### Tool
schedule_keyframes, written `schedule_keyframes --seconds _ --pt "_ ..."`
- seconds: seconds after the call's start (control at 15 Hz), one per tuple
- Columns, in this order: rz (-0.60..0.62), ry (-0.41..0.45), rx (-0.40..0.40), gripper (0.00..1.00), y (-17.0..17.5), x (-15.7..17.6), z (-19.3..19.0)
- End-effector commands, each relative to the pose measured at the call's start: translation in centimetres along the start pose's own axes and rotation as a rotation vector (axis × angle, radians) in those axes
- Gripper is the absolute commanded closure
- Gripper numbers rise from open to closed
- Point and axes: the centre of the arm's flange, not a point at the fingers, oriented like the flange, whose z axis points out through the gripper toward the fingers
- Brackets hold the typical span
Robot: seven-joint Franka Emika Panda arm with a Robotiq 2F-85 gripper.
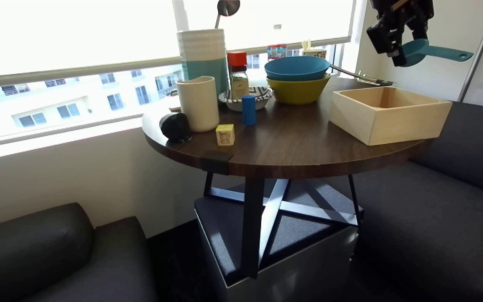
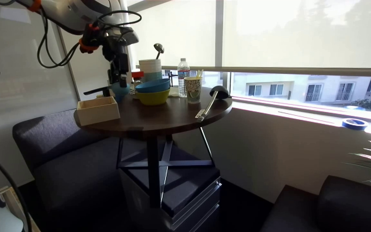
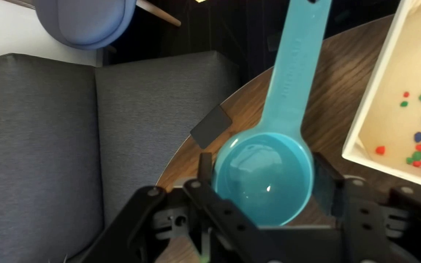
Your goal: Pour the contents in the measuring cup into the wooden box then set it down on the table.
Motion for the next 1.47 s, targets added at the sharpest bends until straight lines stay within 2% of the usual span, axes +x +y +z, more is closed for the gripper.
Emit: schedule_keyframes --seconds 0.0,0.07,0.33,0.6,0.93,1.13,1.4 --pt "0.001 0.001 0.001 0.34 0.0 0.0 0.0" --pt "0.001 0.002 0.001 0.59 0.0 0.0 -0.1" --pt "-0.053 0.034 0.078 0.59 2.6 1.4 1.6" --pt "-0.107 0.105 0.208 0.59 5.3 3.1 3.4" --pt "-0.14 0.097 0.371 0.59 6.0 4.7 6.1" --pt "-0.194 0.131 0.387 0.59 5.4 5.3 7.0" --pt "-0.267 0.193 0.368 0.59 4.7 6.2 8.3"
